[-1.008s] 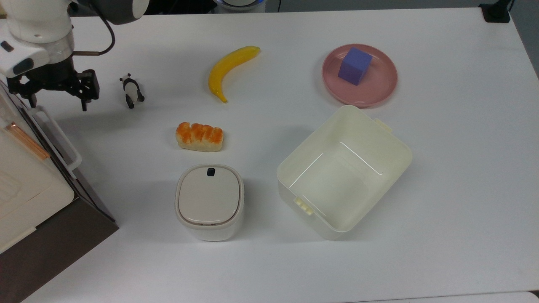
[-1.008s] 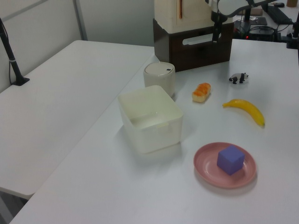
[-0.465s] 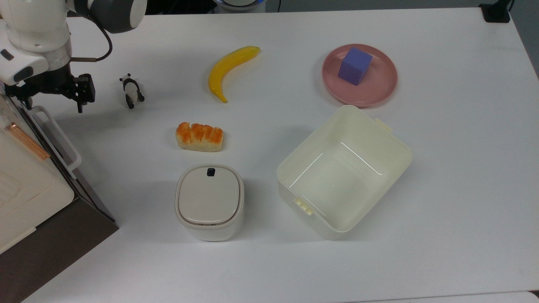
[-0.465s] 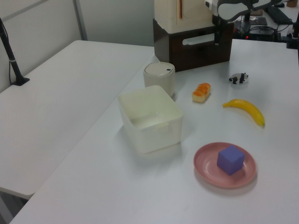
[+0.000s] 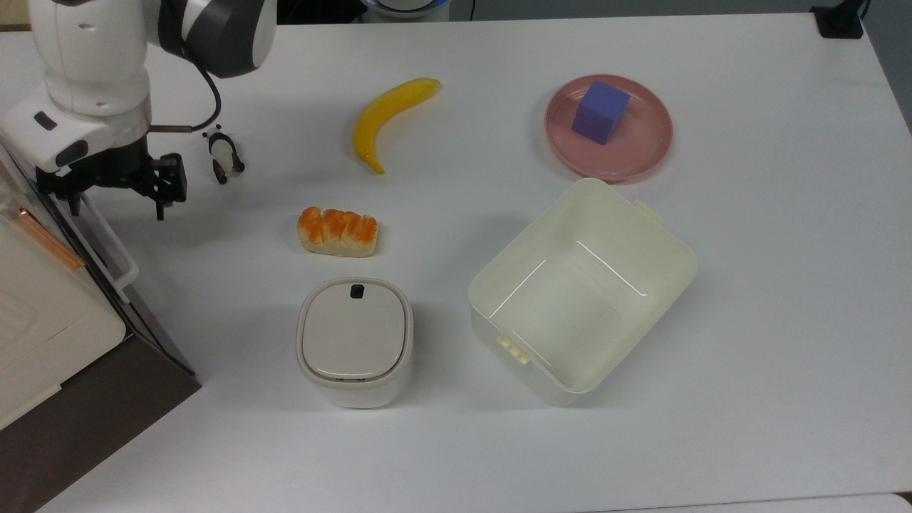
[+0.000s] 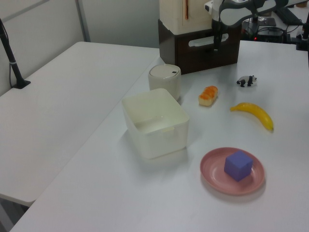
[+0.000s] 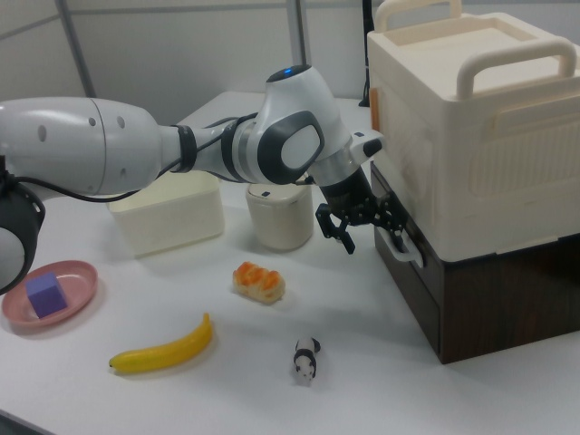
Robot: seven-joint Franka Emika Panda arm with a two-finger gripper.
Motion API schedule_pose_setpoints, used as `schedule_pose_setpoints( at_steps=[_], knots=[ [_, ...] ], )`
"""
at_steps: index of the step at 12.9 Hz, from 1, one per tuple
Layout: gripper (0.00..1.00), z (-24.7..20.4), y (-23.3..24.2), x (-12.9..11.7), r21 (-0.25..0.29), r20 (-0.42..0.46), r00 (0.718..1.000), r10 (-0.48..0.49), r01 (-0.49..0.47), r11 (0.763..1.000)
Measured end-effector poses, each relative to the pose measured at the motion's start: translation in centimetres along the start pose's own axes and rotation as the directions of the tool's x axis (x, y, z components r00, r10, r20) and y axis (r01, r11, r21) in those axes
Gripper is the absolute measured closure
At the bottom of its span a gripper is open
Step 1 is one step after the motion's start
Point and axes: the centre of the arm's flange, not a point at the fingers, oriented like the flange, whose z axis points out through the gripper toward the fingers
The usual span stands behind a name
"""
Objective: Slide open the drawer
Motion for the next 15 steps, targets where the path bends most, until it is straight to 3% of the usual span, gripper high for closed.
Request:
schedule_pose_setpoints(
  at_steps=[3, 4, 8, 9, 15],
  knots=[
    [0.00, 0.9, -0.6, 0.6, -0.003, -0.020, 0.999, 0.044, -0.044, 0.999],
    [0.05, 0.9, -0.5, 0.6, -0.004, -0.023, 0.999, 0.045, -0.045, 0.999],
    [0.67, -0.1, 1.2, 0.6, -0.024, -0.048, 0.997, 0.065, -0.066, 0.998],
    [0.71, -0.1, 1.2, 0.6, -0.025, -0.048, 0.997, 0.062, -0.063, 0.998],
    [0.71, -0.2, 1.1, 0.6, -0.025, -0.048, 0.997, 0.064, -0.065, 0.998]
  ],
)
